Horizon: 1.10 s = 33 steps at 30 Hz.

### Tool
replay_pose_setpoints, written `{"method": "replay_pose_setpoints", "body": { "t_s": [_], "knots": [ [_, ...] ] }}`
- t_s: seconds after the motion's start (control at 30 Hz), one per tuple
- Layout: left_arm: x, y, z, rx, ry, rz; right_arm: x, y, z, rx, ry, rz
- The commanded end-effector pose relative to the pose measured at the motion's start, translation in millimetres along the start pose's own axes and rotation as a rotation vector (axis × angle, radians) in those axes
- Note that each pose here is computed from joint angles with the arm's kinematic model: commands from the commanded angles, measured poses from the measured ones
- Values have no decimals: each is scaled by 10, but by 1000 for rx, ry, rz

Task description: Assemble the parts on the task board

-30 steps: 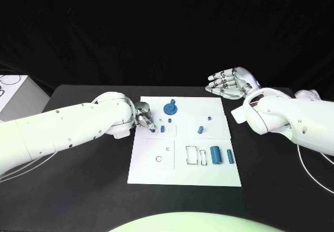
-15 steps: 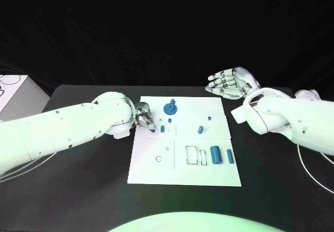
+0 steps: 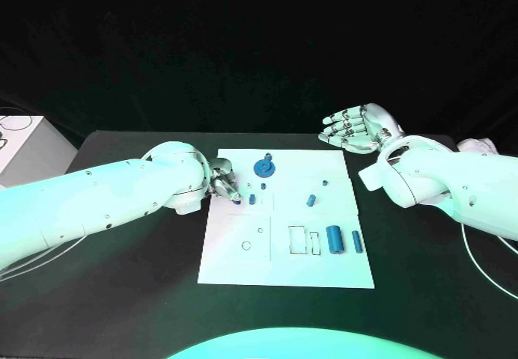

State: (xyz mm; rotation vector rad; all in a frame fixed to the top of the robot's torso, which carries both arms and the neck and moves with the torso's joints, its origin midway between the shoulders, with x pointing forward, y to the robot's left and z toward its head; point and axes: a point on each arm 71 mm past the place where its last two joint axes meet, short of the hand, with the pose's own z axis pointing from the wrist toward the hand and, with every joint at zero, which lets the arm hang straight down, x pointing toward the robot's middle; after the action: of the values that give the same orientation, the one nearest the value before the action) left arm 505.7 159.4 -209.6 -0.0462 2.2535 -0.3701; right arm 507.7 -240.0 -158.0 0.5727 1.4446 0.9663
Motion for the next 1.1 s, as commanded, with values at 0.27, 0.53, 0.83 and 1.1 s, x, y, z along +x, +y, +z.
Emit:
{"method": "replay_pose_setpoints", "body": {
  "t_s": [0.27, 0.53, 0.83, 1.1],
  "knots": [
    [98, 16, 19, -1, 59, 6, 11, 9, -2, -11, 14, -6],
    [91, 29, 24, -4, 57, -3, 7, 10, -5, -12, 9, -10],
    [85, 38, 30, -7, 54, -8, 6, 9, -7, -10, 10, -11],
    [84, 40, 33, -8, 55, -9, 7, 6, -9, -7, 14, -11]
  ]
}}
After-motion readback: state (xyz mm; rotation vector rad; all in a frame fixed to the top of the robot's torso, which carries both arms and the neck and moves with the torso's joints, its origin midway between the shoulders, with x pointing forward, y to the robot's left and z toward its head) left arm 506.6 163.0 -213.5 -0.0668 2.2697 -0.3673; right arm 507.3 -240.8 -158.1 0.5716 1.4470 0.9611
